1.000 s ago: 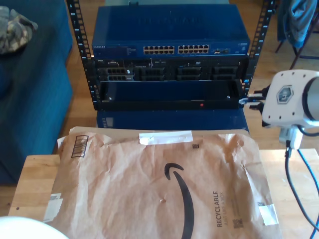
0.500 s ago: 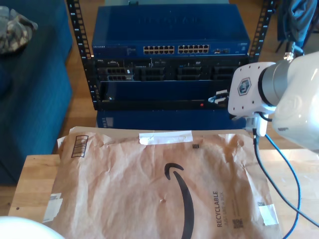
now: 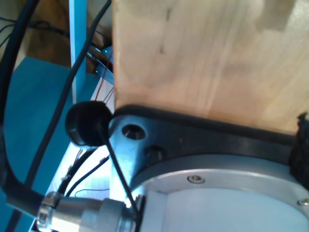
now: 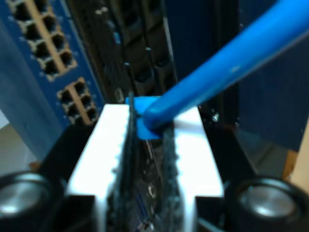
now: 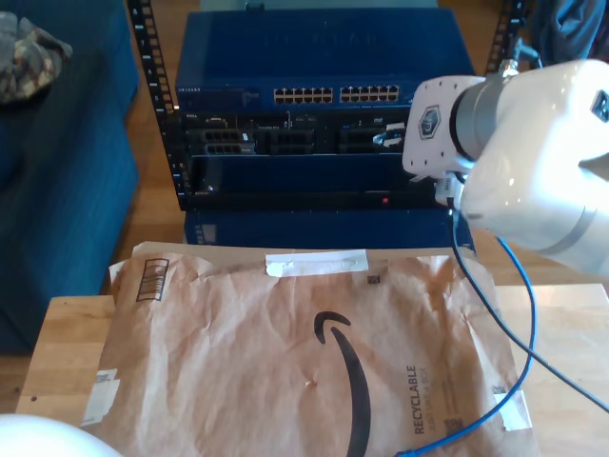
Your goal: Grab the cable and plug it in
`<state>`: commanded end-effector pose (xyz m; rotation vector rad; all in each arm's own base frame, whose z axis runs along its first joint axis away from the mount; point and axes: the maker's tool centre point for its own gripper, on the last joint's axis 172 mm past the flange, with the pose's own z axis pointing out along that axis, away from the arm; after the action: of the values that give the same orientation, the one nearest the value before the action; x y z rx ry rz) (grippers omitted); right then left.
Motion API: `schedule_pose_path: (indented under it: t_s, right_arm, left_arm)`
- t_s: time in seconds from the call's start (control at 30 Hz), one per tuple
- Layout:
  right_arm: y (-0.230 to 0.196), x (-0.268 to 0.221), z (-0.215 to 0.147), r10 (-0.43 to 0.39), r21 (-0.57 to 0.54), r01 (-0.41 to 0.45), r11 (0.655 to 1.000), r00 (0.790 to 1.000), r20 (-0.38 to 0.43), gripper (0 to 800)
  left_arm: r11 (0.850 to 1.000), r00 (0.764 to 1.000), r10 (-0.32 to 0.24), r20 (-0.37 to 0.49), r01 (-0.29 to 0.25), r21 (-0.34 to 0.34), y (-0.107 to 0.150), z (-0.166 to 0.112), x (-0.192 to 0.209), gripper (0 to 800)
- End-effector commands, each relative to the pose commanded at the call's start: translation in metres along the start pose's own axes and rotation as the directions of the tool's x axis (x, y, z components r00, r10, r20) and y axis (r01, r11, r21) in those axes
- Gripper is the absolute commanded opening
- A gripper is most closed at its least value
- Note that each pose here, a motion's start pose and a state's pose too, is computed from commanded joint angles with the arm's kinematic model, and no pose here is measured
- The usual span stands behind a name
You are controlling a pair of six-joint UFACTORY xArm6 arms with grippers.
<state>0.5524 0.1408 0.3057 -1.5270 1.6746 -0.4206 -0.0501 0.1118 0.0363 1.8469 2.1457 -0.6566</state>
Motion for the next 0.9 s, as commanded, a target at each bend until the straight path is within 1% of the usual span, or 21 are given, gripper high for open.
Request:
schedule_pose_path:
  t_s: [0.03,0.1,0.23,0.37,0.5,0.57,0.63,0.9]
  right_arm:
    - [-0.002,0.007,-0.001,-0.007,0.035,0.008,0.999,1.000,-0.019,0]
    - [-0.007,0.001,-0.001,-0.041,0.082,0.043,0.996,0.999,-0.025,0]
    - [0.001,-0.008,0.003,-0.066,0.091,0.068,0.993,0.998,-0.022,0]
    - [0.006,-0.009,-0.004,-0.088,0.161,0.092,0.983,0.995,-0.037,0]
    - [0.003,-0.028,-0.012,-0.122,0.205,0.123,0.971,0.992,-0.019,0]
    - [0.006,-0.032,-0.013,-0.159,0.203,0.159,0.966,0.987,-0.016,0]
    - [0.012,-0.040,-0.017,-0.211,0.205,0.208,0.956,0.978,-0.008,0]
    - [0.017,-0.045,-0.016,-0.252,0.198,0.248,0.948,0.968,-0.004,0]
  left_arm:
    - [1.000,1.000,-0.001,0.000,0.001,-0.001,0.000,0.000,0.000,800]
    - [1.000,1.000,-0.001,0.002,0.001,-0.001,0.000,0.000,0.000,800]
    - [1.000,1.000,-0.001,0.000,0.001,-0.001,0.000,0.000,0.000,800]
    - [1.000,1.000,-0.001,0.000,0.001,-0.001,0.000,0.000,0.000,800]
    - [1.000,1.000,0.000,0.000,0.000,0.000,0.000,0.000,0.000,800]
    - [1.000,1.000,-0.001,-0.001,0.001,-0.001,0.000,0.000,0.000,800]
    - [1.000,1.000,-0.001,0.000,0.001,-0.001,0.000,0.000,0.000,800]
    - [1.000,1.000,-0.001,0.000,0.001,-0.001,0.000,0.000,0.000,800]
